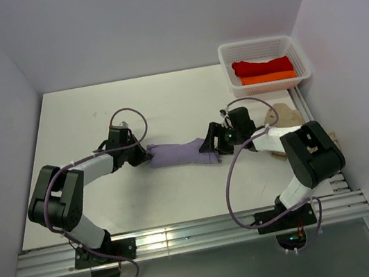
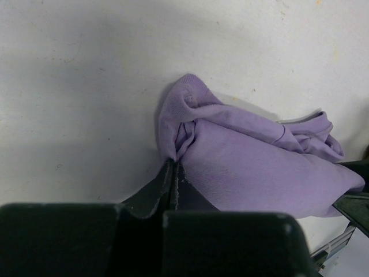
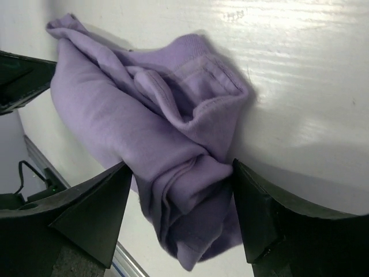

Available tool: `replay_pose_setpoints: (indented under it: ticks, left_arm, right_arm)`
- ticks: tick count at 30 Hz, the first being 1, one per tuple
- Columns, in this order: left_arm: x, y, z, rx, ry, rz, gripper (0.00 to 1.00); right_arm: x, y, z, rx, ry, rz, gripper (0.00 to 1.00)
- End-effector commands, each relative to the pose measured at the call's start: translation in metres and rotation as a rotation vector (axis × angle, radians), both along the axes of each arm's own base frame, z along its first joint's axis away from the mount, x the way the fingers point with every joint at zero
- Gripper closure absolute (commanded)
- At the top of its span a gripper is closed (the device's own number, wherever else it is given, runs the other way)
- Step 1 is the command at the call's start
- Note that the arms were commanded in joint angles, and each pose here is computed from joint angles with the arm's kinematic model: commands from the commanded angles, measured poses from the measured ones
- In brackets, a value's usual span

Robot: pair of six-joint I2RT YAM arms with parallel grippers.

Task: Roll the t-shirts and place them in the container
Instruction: Place the rolled tshirt into the container

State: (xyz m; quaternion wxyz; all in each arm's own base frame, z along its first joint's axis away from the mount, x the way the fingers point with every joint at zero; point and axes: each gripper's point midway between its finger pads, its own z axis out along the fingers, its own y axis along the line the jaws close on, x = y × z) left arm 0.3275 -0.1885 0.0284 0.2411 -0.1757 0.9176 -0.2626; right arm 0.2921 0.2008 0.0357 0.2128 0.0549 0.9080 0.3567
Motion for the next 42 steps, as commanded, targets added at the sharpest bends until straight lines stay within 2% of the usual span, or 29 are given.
replay_pose_setpoints:
  ticks: [1, 4, 6, 7, 9, 10, 12, 16, 24, 30, 37, 42]
  left_arm:
    - [0.0, 0.004, -0.006, 0.042, 0.018, -0.006, 1.0]
    - [-0.002, 0.006, -0.007, 0.044, 0.021, 0.0, 1.0]
    - [-0.004, 0.005, -0.006, 0.034, 0.021, -0.002, 1.0]
    - [-0.005, 0.004, -0.006, 0.03, 0.019, -0.004, 1.0]
    - [-0.006, 0.002, -0.005, 0.018, 0.022, -0.004, 1.0]
    - [-0.005, 0.002, -0.003, 0.009, 0.016, -0.004, 1.0]
    - [-0.007, -0.001, 0.0, -0.015, 0.02, -0.004, 1.0]
    - [0.003, -0.014, 0.025, -0.081, -0.056, -0.016, 1.0]
    - [0.029, -0.044, 0.091, -0.177, -0.219, -0.009, 1.0]
    - [0.055, -0.071, 0.129, -0.185, -0.275, -0.031, 1.0]
    - [0.059, -0.08, 0.103, -0.177, -0.207, -0.043, 1.0]
    - [0.047, -0.077, 0.083, -0.167, -0.168, -0.045, 1.0]
  right_arm:
    - [0.003, 0.011, 0.002, 0.092, -0.003, 0.007, 0.23]
    - [-0.003, 0.009, -0.007, 0.097, 0.021, -0.012, 0.3]
    - [-0.005, 0.008, -0.008, 0.098, 0.027, -0.022, 0.45]
    - [-0.005, 0.007, -0.009, 0.097, 0.032, -0.025, 0.59]
    - [-0.004, 0.008, -0.008, 0.109, 0.035, -0.025, 0.75]
    - [-0.002, 0.008, -0.007, 0.112, 0.036, -0.027, 0.89]
    - [0.005, 0.009, -0.001, 0.117, 0.023, -0.024, 1.0]
    - [0.019, 0.006, 0.011, 0.098, 0.004, -0.032, 1.0]
    - [0.067, -0.01, 0.072, 0.038, -0.136, -0.097, 1.0]
    - [0.093, -0.033, 0.098, 0.005, -0.178, -0.151, 1.0]
    - [0.082, -0.033, 0.069, 0.004, -0.13, -0.121, 1.0]
    - [0.066, -0.031, 0.046, 0.019, -0.082, -0.093, 1.0]
